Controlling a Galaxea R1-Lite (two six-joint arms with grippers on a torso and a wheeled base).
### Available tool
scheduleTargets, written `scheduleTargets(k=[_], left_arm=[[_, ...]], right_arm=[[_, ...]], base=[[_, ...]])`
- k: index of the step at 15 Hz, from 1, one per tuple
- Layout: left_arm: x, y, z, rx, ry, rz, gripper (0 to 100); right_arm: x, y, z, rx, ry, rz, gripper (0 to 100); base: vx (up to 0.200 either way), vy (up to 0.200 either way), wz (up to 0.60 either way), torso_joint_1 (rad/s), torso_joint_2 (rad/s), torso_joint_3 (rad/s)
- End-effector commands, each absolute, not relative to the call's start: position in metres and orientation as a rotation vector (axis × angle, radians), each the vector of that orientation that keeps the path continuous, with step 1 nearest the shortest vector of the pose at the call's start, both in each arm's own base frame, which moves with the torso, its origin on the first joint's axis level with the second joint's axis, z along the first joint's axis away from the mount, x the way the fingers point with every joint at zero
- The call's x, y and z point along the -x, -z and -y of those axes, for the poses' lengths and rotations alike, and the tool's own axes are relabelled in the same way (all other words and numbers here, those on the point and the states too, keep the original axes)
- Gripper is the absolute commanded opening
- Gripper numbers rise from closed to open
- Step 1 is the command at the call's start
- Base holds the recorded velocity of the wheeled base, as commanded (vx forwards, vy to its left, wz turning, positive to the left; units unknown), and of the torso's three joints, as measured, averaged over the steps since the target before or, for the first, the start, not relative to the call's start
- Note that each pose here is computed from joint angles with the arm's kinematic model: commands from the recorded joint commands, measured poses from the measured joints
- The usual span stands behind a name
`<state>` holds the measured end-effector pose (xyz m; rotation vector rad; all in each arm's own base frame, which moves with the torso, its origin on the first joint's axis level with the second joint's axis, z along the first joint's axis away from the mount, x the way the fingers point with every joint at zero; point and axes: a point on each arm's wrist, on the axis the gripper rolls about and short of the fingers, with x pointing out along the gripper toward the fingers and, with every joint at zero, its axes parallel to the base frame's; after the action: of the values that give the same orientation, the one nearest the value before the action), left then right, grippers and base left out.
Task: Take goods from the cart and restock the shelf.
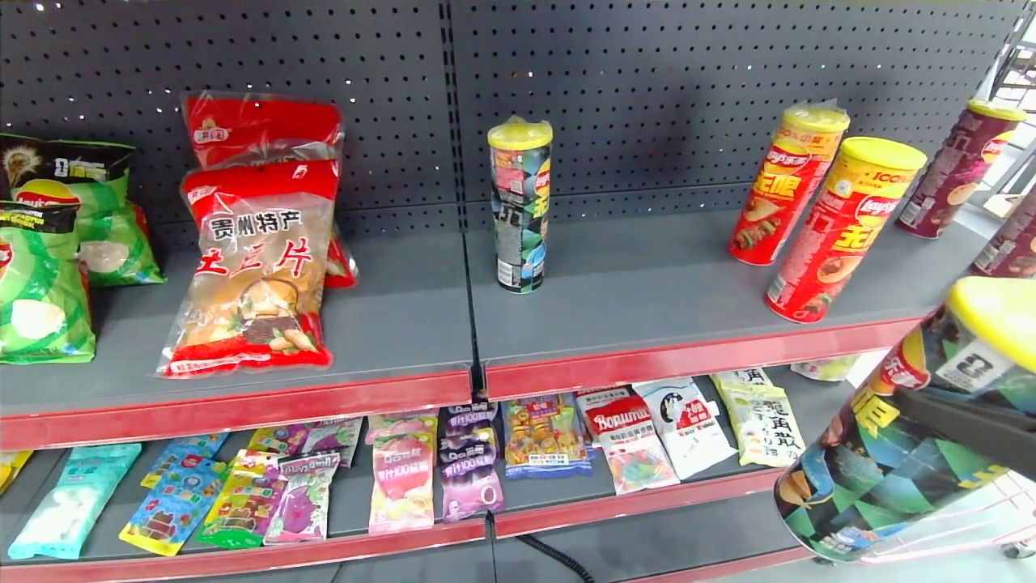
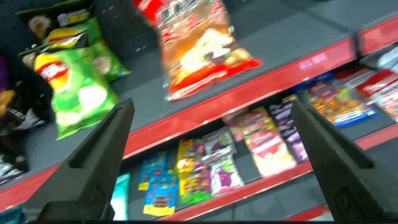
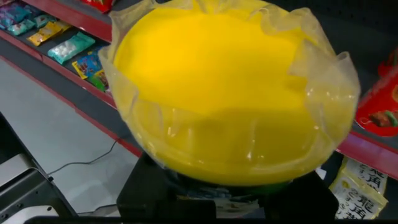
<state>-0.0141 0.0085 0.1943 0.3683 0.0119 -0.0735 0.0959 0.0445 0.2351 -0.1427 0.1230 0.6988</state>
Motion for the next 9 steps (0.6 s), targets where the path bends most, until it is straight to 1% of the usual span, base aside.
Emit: scheduleTargets(k=[1, 5, 9], left_arm=[[0.0136, -0.1923, -0.0083, -0.385, 0.074, -0.018, 100], [0.0133, -0.1906, -0.0083, -0.395, 0.071, -0.023, 100], [0.0123, -0.1901, -0.0081, -0.397, 0.072, -0.030, 100]], right_arm=[[-0.0965, -0.2331, -0.0447, 0.144, -0.699, -0.131, 0], [-0.0940, -0.2284, -0.0439, 0.144, -0.699, -0.140, 0], [-0.0951, -0.2280, -0.0441, 0.144, -0.698, -0.145, 0]], base=[[0.000, 0.000, 0.00, 0.000, 0.00, 0.000], [0.000, 0.000, 0.00, 0.000, 0.00, 0.000], [0.200, 0.000, 0.00, -0.005, 0.00, 0.004]])
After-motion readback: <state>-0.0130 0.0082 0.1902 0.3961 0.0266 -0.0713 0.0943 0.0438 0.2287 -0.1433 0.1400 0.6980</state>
